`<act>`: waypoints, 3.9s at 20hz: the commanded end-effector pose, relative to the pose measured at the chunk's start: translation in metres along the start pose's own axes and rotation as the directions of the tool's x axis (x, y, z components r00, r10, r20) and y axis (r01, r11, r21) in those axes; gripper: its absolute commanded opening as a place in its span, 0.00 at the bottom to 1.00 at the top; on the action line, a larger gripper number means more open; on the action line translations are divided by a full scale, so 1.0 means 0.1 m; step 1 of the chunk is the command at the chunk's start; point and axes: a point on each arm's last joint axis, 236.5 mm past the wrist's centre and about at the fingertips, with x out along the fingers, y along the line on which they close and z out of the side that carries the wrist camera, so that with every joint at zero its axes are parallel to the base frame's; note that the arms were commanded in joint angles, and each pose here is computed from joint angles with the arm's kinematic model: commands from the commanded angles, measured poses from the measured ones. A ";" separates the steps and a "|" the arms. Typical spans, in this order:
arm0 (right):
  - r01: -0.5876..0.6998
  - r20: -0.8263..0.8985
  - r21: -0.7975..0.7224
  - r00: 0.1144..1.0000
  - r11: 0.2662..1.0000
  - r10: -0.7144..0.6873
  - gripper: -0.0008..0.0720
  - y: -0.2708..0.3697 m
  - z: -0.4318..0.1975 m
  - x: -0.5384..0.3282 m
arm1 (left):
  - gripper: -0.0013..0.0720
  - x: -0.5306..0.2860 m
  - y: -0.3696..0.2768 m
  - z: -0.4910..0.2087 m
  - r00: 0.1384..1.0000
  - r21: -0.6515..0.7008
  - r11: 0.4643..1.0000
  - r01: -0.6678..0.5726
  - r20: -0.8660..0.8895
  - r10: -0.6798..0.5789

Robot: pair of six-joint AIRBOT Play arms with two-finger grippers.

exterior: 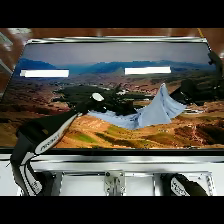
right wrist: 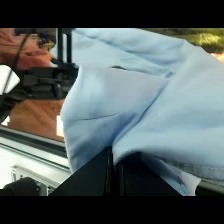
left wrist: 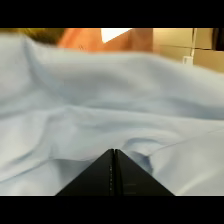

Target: Fold the shirts.

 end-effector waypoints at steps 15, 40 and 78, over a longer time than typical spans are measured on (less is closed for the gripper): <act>-0.343 -0.032 0.263 0.931 0.902 0.364 0.63 1.60 -0.31 3.70 | 0.07 -4.89 -0.54 0.56 0.671 0.132 0.783 -0.608 0.613 0.418; -0.039 -0.374 0.307 0.914 0.951 0.158 0.46 -0.68 -0.70 2.79 | 0.07 -4.59 -0.23 0.46 0.719 0.102 0.815 -0.571 0.542 0.436; 0.431 -0.333 0.839 0.889 0.332 -0.314 0.10 -3.66 -2.27 -0.57 | 0.07 -4.04 -0.50 0.29 0.818 0.201 0.846 -0.494 0.437 0.374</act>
